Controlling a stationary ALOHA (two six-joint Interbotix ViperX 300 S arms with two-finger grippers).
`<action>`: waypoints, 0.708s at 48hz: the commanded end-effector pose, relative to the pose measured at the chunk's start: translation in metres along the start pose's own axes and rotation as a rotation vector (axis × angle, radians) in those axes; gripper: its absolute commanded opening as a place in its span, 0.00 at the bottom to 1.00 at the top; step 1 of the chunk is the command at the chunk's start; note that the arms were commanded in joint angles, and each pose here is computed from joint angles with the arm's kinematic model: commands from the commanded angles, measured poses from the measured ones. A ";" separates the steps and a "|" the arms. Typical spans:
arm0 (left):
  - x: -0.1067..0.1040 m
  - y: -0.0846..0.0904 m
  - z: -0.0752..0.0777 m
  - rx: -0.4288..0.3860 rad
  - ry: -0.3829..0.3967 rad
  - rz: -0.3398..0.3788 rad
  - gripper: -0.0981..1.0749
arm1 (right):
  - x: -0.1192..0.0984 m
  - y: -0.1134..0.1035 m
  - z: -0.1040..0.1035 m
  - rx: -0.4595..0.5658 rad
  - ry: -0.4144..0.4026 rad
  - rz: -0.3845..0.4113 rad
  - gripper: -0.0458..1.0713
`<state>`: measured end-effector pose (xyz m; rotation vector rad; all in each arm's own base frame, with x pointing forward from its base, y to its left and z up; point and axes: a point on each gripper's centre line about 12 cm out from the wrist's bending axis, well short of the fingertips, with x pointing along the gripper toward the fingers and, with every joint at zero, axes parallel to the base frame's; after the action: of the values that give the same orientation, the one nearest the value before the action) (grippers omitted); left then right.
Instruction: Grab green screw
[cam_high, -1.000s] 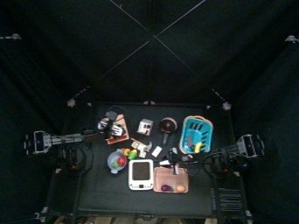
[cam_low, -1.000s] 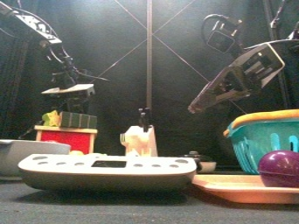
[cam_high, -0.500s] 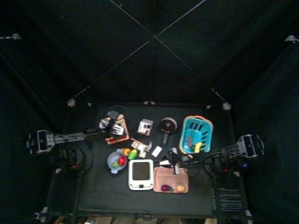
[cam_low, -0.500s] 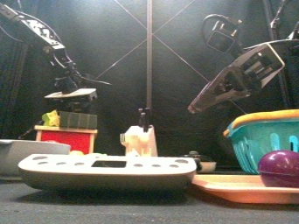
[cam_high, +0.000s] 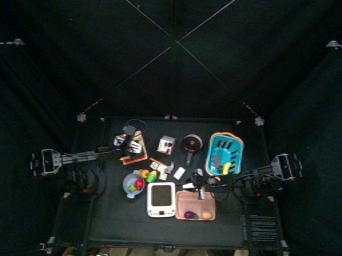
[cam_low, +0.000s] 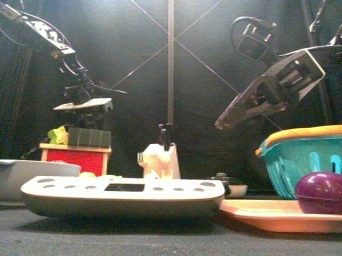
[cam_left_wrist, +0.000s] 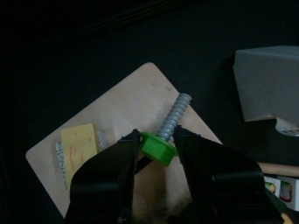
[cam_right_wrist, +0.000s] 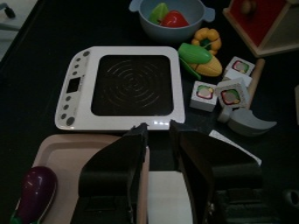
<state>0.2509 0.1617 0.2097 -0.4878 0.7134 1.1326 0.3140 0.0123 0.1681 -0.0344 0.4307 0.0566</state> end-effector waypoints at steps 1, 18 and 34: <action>-0.011 -0.002 0.014 -0.018 -0.044 -0.033 0.63 | -0.001 -0.001 0.010 0.002 -0.032 -0.004 0.66; -0.031 0.005 0.017 -0.035 -0.091 -0.083 0.63 | 0.000 -0.002 0.011 -0.003 -0.034 -0.005 0.66; -0.059 -0.018 0.007 0.044 -0.160 -0.299 0.63 | 0.000 -0.016 0.022 0.019 -0.065 -0.046 0.66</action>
<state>0.2506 0.1296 0.2465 -0.4502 0.5495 0.9215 0.3187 0.0036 0.1735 -0.0318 0.4141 0.0293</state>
